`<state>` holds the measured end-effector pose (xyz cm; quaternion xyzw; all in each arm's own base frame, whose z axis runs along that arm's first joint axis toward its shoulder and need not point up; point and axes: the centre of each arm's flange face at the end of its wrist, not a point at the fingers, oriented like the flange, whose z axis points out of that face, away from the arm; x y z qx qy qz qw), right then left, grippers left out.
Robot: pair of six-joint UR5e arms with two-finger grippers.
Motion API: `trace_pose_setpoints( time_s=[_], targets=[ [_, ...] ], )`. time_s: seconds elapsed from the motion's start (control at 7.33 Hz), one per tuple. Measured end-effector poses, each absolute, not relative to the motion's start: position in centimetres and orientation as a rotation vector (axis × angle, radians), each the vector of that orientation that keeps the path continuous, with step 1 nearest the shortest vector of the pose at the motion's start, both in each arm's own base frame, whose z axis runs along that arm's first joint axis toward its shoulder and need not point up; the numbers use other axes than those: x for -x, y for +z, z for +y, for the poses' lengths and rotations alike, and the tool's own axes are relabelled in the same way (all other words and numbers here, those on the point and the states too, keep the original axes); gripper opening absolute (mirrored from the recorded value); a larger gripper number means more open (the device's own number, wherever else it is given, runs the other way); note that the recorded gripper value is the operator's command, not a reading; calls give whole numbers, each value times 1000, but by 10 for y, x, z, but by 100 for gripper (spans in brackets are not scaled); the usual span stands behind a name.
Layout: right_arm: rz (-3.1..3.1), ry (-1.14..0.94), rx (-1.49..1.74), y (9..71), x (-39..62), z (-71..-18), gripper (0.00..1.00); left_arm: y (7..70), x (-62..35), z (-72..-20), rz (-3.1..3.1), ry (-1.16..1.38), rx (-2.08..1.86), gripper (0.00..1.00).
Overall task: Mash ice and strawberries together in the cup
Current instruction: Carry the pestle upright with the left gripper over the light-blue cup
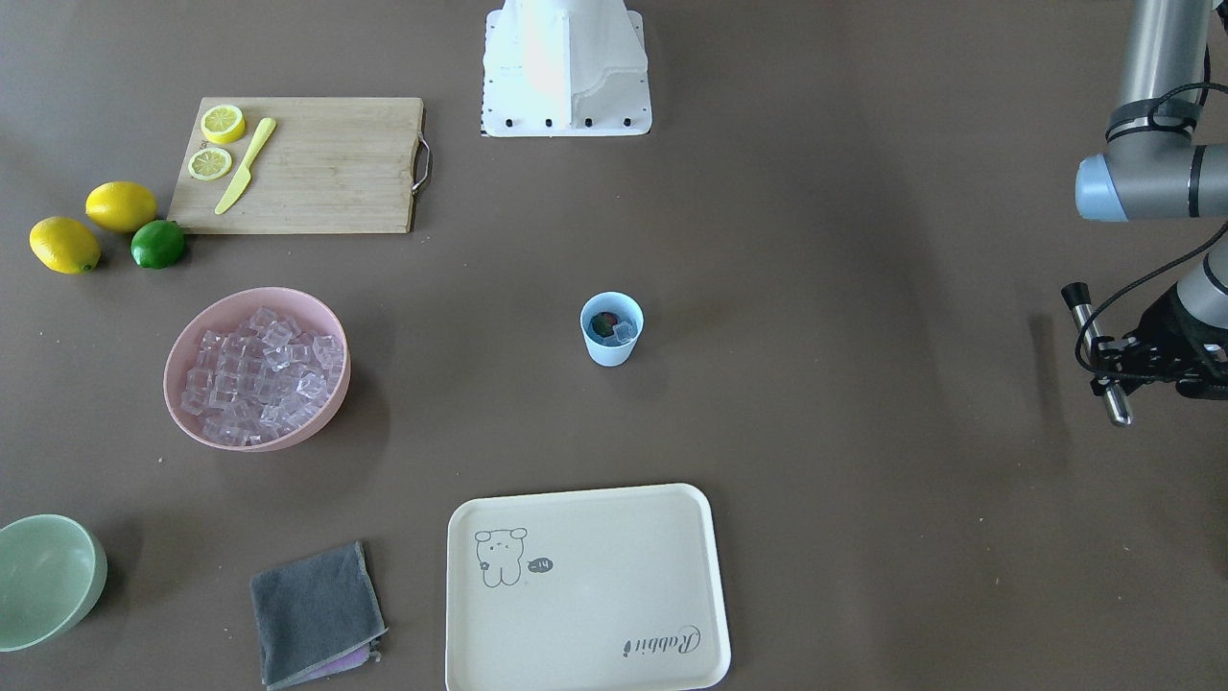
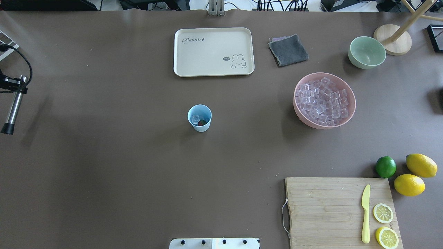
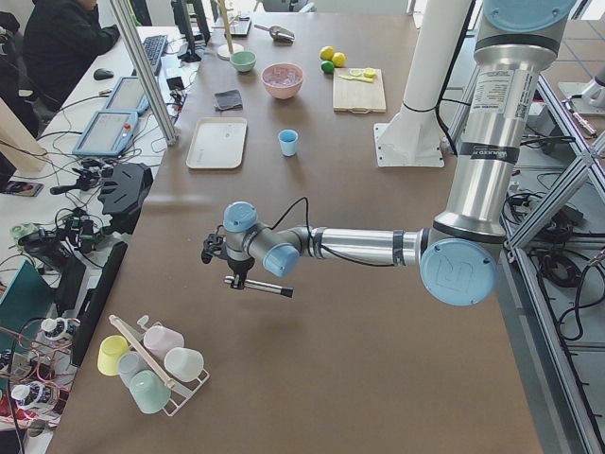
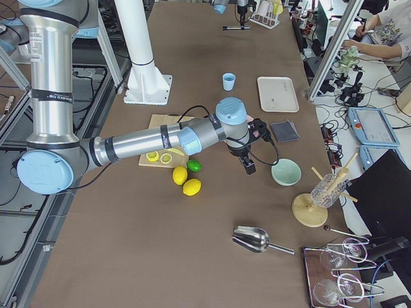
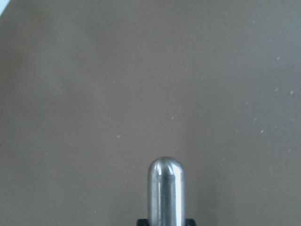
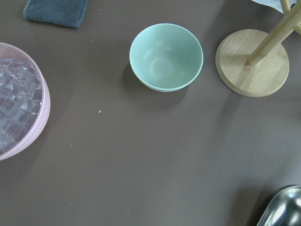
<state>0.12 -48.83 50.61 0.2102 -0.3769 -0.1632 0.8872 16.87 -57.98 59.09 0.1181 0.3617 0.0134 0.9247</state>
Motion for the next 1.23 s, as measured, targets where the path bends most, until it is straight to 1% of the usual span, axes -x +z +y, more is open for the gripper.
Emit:
trace_pose_setpoints(
  time_s=[0.27, 0.41, 0.55, 0.68, 1.09, 1.23],
  targets=[
    [-793, -341, -432, 504, 0, -493, 99, 464, -204, -617, 840, -44, -374, 0],
    [-808, -344, -426, 499, 2, -497, 99, 395, -225, -620, 898, -80, -444, 0],
    [-822, -335, -397, 498, 3, -500, 99, 330, -249, -609, 952, -130, -513, 0],
    [-821, -324, -355, 502, 7, -502, 99, 281, -277, -592, 981, -175, -586, 0],
    [-776, -281, -230, 519, 18, -516, 99, 176, -383, -519, 1028, -229, -825, 0],
    [-755, -247, -203, 523, 18, -518, 99, 154, -395, -504, 1033, -254, -887, 0]
  ],
)
